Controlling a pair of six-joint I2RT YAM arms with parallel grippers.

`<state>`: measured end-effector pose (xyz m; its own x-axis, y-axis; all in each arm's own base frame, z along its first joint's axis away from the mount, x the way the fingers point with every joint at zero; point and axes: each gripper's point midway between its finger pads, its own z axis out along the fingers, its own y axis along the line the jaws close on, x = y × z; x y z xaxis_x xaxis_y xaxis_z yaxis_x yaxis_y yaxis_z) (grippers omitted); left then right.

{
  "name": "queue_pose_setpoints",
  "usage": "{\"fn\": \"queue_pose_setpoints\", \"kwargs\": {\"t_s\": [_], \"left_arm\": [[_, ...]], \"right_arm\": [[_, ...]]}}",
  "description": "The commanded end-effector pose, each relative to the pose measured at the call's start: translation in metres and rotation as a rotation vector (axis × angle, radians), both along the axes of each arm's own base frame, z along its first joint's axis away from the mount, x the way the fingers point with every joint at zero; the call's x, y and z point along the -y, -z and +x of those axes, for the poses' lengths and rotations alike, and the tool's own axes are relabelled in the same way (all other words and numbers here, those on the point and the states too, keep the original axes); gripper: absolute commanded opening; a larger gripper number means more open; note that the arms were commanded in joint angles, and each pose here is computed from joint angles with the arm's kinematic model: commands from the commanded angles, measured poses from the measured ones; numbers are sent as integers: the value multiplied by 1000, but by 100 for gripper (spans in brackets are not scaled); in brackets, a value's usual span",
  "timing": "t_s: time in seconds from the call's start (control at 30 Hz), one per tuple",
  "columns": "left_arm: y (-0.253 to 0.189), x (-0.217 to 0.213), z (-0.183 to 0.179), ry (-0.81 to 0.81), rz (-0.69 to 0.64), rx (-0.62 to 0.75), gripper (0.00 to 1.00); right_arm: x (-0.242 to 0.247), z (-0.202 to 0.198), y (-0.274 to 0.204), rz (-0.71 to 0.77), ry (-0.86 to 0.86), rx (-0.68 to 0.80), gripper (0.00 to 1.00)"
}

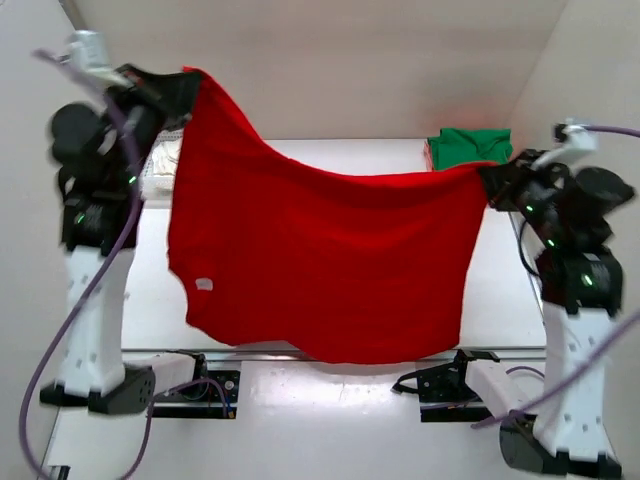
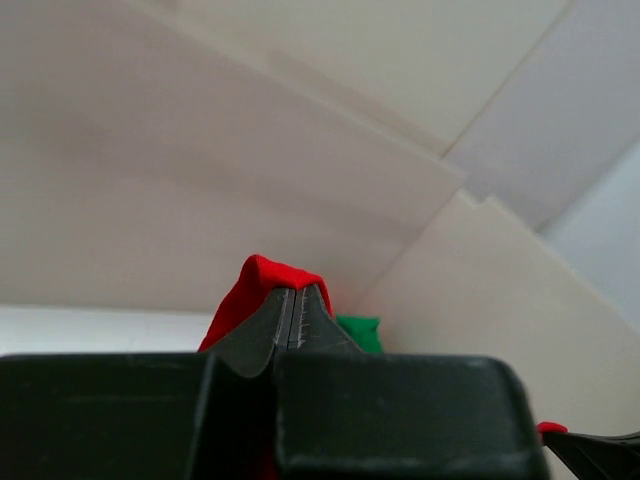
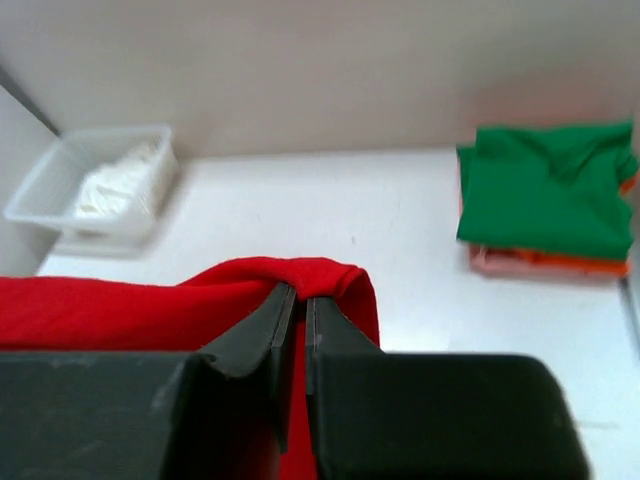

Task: Fold and stack the t-shirts
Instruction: Flatten out the tshirt

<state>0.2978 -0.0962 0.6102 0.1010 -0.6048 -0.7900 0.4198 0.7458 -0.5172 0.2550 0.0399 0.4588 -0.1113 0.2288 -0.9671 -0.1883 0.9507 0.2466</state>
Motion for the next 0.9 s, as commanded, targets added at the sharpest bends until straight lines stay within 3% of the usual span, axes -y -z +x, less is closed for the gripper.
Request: {"fn": "queue_pose_setpoints", "kwargs": {"t_s": [0.0, 0.1, 0.3, 0.43, 0.47, 0.5, 0.63, 0.73, 0.87], "left_arm": [[36, 8, 57, 13, 39, -56, 0], [79, 12, 106, 1, 68, -130, 0], [159, 32, 194, 30, 148, -280, 0], [139, 33, 211, 16, 145, -251, 0], [106, 33, 203, 24, 133, -189, 0], [105, 29, 204, 17, 129, -205, 0], [22, 20, 155, 24, 73, -57, 0], [-6, 15, 117, 24, 55, -6, 0], [-8, 10, 68, 13, 63, 15, 0]], "right_arm": [[1, 47, 30, -3, -21, -25, 0], [3, 84, 83, 7, -32, -119, 0], [7, 149, 131, -21, -30, -201, 0], [9, 168, 105, -30, -34, -144, 0], [11, 168, 100, -34, -29, -141, 0], [10, 167, 81, -37, -28, -100, 0], [3, 148, 31, -32, -32, -10, 0], [2, 129, 17, -26, -35, 12, 0], [2, 98, 4, -2, -51, 44, 0]]}}
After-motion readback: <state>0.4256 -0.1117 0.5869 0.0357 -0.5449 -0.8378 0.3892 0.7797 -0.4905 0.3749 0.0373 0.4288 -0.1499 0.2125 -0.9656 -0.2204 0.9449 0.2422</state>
